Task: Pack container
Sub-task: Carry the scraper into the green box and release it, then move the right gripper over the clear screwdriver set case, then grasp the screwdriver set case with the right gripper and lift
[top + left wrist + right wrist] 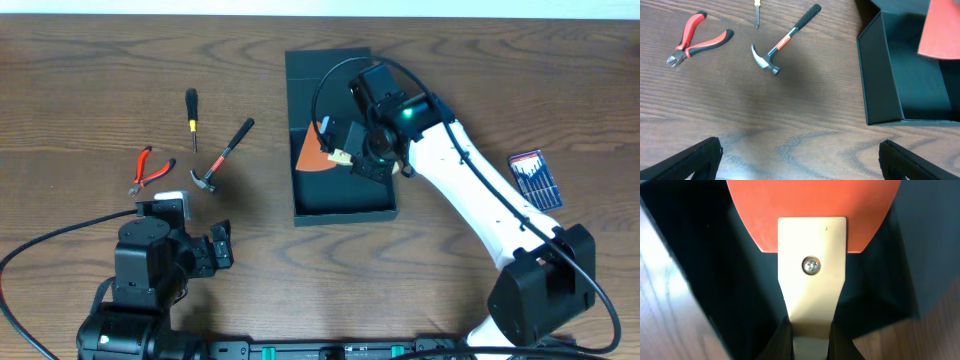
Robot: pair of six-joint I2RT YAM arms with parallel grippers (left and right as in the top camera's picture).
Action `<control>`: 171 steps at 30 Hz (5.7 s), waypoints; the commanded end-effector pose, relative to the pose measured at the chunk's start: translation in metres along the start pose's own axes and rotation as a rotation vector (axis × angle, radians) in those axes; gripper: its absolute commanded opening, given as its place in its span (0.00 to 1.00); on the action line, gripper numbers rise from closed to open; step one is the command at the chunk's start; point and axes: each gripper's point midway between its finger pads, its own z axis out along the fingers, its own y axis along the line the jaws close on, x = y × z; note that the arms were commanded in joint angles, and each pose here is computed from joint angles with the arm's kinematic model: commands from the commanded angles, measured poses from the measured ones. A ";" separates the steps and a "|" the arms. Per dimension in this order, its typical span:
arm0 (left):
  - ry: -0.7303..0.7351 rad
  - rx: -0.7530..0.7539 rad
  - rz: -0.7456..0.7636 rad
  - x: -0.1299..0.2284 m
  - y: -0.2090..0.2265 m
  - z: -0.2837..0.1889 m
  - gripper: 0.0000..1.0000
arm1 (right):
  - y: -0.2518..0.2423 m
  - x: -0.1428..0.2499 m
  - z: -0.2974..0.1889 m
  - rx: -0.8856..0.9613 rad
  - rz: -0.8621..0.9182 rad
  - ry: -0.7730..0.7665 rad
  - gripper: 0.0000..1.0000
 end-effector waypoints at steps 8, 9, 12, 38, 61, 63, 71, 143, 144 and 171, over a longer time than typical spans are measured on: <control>-0.022 -0.012 -0.007 -0.007 0.001 -0.004 0.98 | 0.009 -0.003 0.027 -0.034 0.027 -0.064 0.01; -0.022 -0.012 -0.007 -0.007 0.001 -0.004 0.98 | 0.009 -0.002 0.029 -0.034 0.032 -0.063 0.01; -0.022 -0.012 -0.007 -0.007 0.001 -0.004 0.99 | 0.010 0.000 0.035 -0.032 0.046 -0.066 0.01; -0.022 -0.013 -0.007 -0.007 0.001 -0.004 0.99 | 0.028 0.025 0.067 -0.069 0.117 -0.021 0.43; -0.025 -0.023 -0.007 -0.008 0.003 -0.004 0.99 | -0.139 0.061 -0.139 0.385 0.733 -0.137 0.99; -0.025 -0.023 -0.007 -0.008 0.003 -0.004 0.99 | -0.146 0.107 -0.160 0.396 0.844 -0.080 0.99; -0.033 -0.021 -0.006 -0.010 0.002 -0.004 0.99 | -0.133 0.254 -0.175 0.328 1.218 0.092 0.99; -0.097 -0.065 -0.008 -0.024 0.009 -0.005 0.99 | -0.105 0.374 0.047 -0.067 1.179 0.393 0.99; -0.097 -0.065 -0.008 -0.024 0.009 -0.005 0.99 | -0.105 0.375 0.048 -0.064 1.188 0.393 0.99; -0.097 -0.065 -0.008 -0.024 0.009 -0.005 0.98 | -0.105 0.388 0.045 -0.025 1.211 0.443 0.95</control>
